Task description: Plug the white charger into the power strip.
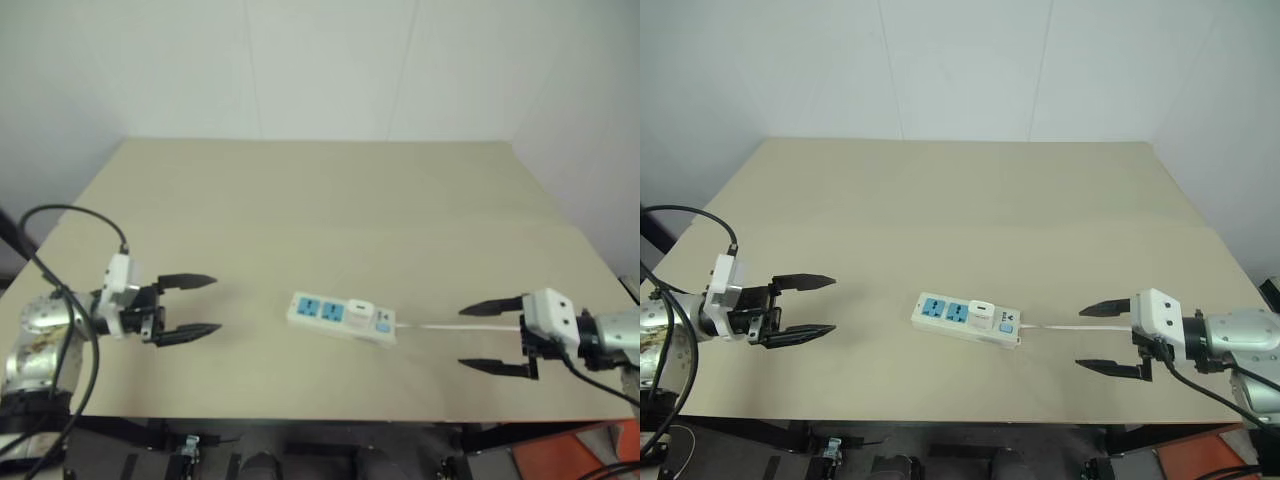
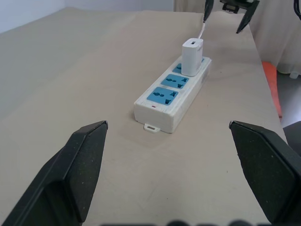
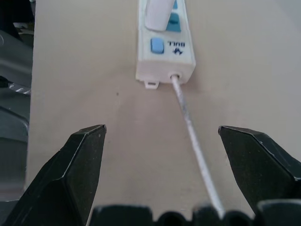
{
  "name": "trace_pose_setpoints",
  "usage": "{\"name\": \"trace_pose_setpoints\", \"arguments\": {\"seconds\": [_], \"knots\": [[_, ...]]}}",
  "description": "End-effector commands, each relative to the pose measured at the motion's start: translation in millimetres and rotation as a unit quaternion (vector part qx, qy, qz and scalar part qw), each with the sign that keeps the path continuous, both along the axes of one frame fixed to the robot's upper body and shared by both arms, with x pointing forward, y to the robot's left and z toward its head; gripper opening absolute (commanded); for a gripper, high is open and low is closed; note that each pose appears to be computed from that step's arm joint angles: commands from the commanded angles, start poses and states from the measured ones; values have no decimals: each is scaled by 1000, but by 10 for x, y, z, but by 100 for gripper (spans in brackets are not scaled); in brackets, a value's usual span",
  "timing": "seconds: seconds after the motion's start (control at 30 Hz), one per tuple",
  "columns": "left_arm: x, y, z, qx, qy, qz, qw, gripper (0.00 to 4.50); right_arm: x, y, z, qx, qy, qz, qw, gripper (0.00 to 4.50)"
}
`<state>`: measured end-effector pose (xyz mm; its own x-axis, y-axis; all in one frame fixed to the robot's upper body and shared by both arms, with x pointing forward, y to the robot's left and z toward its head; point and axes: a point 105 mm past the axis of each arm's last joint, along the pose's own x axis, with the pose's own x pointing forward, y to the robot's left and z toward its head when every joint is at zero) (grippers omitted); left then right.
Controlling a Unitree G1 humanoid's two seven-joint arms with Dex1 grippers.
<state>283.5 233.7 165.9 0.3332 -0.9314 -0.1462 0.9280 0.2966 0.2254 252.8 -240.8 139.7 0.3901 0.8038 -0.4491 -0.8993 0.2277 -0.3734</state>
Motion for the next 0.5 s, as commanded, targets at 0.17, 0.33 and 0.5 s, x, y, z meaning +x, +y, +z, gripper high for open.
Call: {"name": "trace_pose_setpoints", "arguments": {"seconds": [0.17, 0.33, 0.5], "knots": [[265, 32, 152, 7, -61, 88, 994, 450, -98, -14, 206, 14, -15, -42, 999, 446], [223, 68, 103, 22, -4, 66, 998, 450, -163, 27, 148, 18, 6, -60, 998, 446], [138, 109, 142, 43, -37, 49, 997, 450, -201, 47, 208, 29, -17, -73, 997, 446]]}}
